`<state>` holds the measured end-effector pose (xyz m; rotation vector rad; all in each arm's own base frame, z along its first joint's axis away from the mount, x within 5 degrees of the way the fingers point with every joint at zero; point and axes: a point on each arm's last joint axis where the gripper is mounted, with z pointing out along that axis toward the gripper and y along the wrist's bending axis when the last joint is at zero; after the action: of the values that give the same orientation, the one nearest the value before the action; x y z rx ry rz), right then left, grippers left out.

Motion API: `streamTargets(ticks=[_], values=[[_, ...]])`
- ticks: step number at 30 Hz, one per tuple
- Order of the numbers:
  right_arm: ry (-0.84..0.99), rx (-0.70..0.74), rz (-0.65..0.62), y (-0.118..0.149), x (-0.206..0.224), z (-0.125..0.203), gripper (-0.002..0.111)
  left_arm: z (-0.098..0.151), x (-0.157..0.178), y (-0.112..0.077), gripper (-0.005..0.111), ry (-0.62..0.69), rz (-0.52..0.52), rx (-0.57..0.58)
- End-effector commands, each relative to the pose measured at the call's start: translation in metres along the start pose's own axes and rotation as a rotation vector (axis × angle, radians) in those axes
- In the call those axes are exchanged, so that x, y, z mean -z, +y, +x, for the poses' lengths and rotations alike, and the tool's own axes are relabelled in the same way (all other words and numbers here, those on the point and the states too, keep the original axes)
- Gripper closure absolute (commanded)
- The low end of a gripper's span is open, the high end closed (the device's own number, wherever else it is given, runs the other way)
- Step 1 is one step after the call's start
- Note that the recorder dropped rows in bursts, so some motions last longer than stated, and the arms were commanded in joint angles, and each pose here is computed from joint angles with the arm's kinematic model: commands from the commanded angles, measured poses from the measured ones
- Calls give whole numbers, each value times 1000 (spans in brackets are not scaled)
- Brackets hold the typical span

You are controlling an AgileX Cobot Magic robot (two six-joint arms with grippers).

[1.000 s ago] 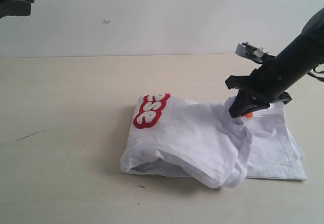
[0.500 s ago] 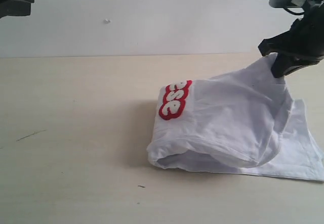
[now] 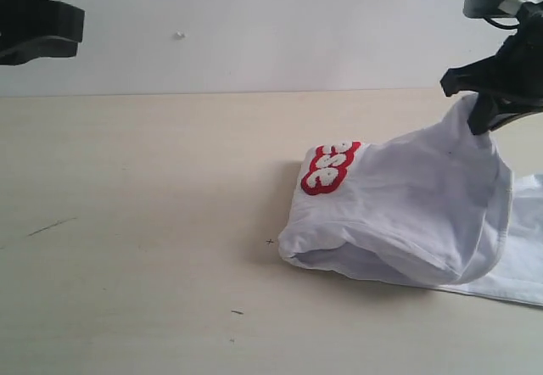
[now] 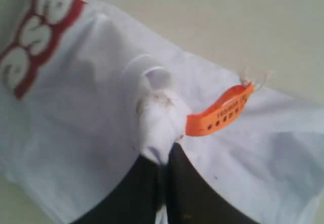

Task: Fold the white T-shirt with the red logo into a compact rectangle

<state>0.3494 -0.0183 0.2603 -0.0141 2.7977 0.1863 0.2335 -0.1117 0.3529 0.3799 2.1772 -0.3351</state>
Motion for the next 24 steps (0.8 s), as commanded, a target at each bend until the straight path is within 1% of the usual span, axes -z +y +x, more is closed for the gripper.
streamTargets(ticks=[1, 3, 6, 8, 9, 10, 13, 16, 17, 19, 20, 22, 24], values=[[-52, 34, -82, 9, 8, -4, 108, 7, -6, -4, 107, 25, 29, -2], [-33, 39, -41, 5, 7, -2, 108, 20, -21, -13, 107, 71, 96, -50], [26, -1, 134, -11, 8, 3, 108, 30, -46, -28, 107, 112, 186, -67], [51, -30, 236, -20, 10, 6, 108, 32, -59, -37, 107, 129, 238, -120], [51, -39, 275, -23, 11, 6, 108, 35, -66, -43, 107, 148, 270, -140], [45, -48, 289, -24, 11, 5, 108, 40, -74, -49, 107, 177, 305, -152], [24, -43, 254, -21, 10, 3, 108, 55, -93, -73, 107, 249, 449, -276], [13, -30, 200, -17, 9, 2, 108, 61, -104, -100, 107, 227, 584, -363], [13, -27, 197, -16, 9, 2, 108, 62, -106, -107, 107, 214, 628, -389], [12, -33, 188, -16, 9, 2, 108, 71, -113, -124, 107, 199, 733, -451], [10, -33, 188, -16, 9, 2, 108, 76, -119, -129, 107, 200, 749, -474], [2, -32, 189, -16, 9, 1, 108, 88, -135, -134, 107, 215, 723, -508], [-5, -33, 187, -16, 9, 0, 108, 100, -150, -137, 107, 249, 722, -534]])
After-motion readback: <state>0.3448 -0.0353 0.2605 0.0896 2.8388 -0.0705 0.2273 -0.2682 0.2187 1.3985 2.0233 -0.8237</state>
